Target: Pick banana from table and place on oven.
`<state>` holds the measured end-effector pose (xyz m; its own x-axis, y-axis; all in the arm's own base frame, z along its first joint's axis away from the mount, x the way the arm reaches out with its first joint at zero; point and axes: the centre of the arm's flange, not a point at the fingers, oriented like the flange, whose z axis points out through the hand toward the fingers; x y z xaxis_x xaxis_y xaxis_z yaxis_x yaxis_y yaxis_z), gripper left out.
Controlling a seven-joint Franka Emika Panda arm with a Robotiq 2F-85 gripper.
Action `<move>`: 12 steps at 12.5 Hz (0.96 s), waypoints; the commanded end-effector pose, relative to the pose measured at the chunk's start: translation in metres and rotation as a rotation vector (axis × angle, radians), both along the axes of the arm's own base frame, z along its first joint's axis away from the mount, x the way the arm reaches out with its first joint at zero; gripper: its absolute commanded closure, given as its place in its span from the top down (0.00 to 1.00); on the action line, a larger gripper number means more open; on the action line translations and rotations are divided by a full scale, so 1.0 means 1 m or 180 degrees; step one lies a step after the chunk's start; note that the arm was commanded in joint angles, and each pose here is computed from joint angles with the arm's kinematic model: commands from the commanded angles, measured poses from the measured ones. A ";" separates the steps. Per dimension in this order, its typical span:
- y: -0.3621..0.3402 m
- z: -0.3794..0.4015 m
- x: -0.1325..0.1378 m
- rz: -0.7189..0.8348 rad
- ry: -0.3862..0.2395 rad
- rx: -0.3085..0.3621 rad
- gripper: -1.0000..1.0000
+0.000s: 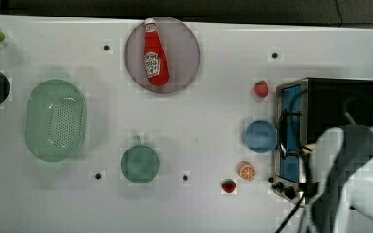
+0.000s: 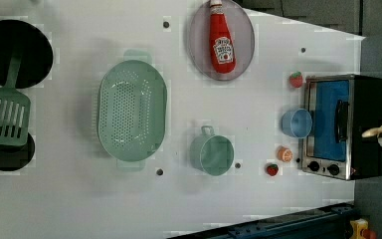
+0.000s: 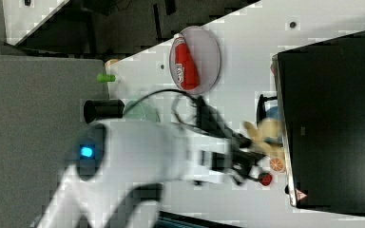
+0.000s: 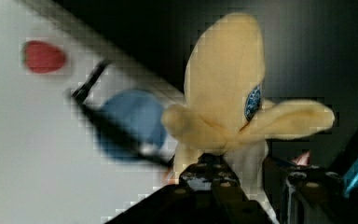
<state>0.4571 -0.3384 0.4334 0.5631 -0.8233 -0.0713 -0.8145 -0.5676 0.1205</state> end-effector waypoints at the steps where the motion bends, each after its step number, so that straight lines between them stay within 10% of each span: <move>1: -0.028 0.037 0.005 0.0860 -0.0430 -0.0213 0.19; 3: -0.029 0.027 0.009 0.0939 -0.0372 -0.0212 0.22; 10: -0.021 0.029 0.017 0.1000 -0.0394 -0.0224 0.99; 12: -0.008 0.047 0.025 0.1083 -0.0446 -0.0229 1.00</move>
<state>0.4686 -0.3619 0.4529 0.7657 -0.6412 0.0496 -0.6427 -0.7601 0.0958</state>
